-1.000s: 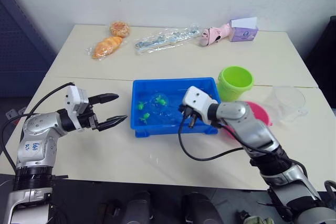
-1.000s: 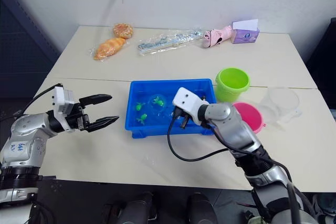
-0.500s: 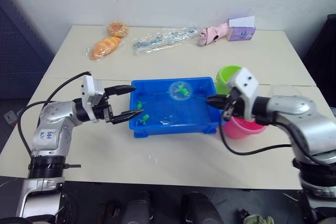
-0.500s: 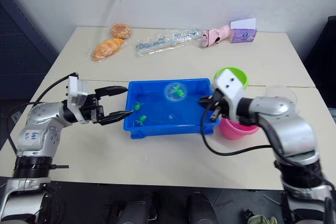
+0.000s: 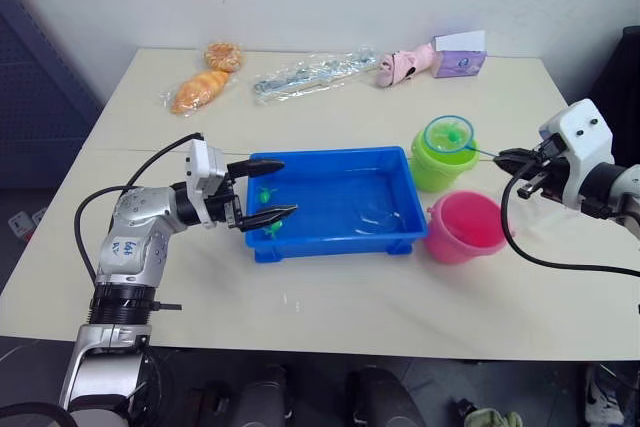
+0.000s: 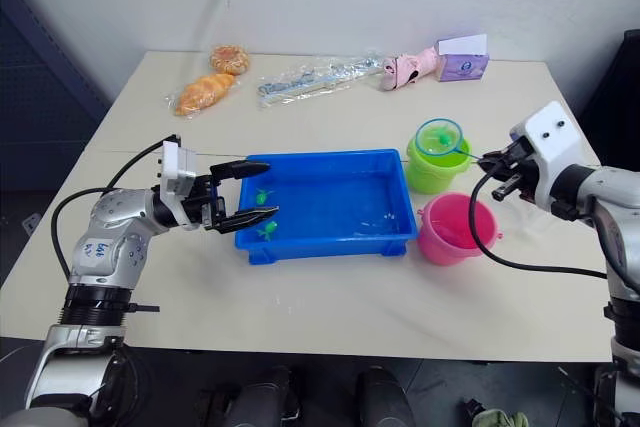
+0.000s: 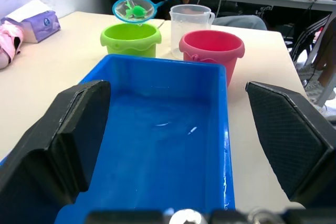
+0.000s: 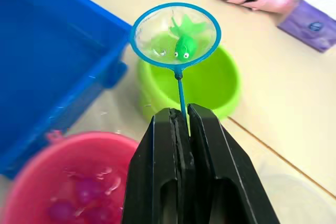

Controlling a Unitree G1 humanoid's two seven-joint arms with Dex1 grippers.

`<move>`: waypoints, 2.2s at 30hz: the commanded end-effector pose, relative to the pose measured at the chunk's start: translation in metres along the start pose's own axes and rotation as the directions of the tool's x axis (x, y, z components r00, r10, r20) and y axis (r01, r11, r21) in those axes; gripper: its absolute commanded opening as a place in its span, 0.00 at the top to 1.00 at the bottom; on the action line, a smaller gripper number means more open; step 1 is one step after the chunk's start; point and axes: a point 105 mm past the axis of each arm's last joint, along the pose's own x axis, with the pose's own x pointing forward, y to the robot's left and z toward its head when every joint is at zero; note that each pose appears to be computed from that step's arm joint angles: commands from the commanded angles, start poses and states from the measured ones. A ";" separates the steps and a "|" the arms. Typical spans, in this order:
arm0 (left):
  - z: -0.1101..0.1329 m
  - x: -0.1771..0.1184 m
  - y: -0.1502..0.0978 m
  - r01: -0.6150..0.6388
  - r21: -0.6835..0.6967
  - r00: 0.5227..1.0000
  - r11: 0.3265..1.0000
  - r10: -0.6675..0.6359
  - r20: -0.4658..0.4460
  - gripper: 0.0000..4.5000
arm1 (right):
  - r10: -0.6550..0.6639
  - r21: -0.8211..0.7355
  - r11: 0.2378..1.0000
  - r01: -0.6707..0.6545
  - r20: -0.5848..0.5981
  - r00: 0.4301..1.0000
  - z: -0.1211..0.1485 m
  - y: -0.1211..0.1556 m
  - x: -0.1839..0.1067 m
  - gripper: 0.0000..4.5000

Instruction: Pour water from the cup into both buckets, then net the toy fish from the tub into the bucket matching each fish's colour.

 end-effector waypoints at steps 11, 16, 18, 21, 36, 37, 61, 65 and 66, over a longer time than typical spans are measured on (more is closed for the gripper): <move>0.015 0.016 -0.002 0.015 0.016 0.997 1.000 -0.016 0.074 0.02 | -0.144 -0.645 0.749 0.153 0.068 0.987 0.003 -0.022 0.007 1.00; 0.014 0.019 -0.003 0.003 0.009 0.996 1.000 -0.004 0.085 0.02 | -0.142 -0.785 0.597 0.167 0.101 0.985 0.002 -0.015 0.009 1.00; 0.013 0.021 -0.003 0.004 0.007 0.996 1.000 -0.005 0.085 0.02 | -0.119 -0.864 0.476 0.163 0.120 0.986 0.004 -0.009 0.010 1.00; 0.013 0.023 -0.003 0.007 0.007 0.996 1.000 -0.007 0.088 0.02 | -0.114 -0.921 0.359 0.154 0.120 0.986 0.001 -0.007 0.010 1.00; 0.015 0.030 -0.002 0.013 0.006 0.994 1.000 -0.014 0.104 0.02 | -0.087 -0.960 0.063 0.271 0.266 0.960 -0.015 -0.011 0.005 1.00; 0.015 0.031 -0.003 0.014 0.005 0.994 1.000 -0.015 0.106 0.02 | -0.094 -0.961 0.039 0.275 0.270 0.958 -0.016 -0.012 0.005 1.00; 0.014 0.036 -0.006 0.008 0.005 0.993 1.000 -0.008 0.118 0.02 | -0.094 -0.967 0.058 0.247 0.242 0.966 -0.030 -0.005 0.024 1.00; 0.016 0.036 -0.006 0.001 0.006 0.993 1.000 -0.002 0.122 0.02 | -0.187 -0.942 0.049 0.331 0.317 0.930 -0.008 -0.028 0.016 1.00; 0.016 0.035 -0.006 0.001 0.006 0.993 1.000 -0.002 0.121 0.02 | -0.189 -0.937 0.041 0.348 0.335 0.923 -0.002 -0.030 0.015 1.00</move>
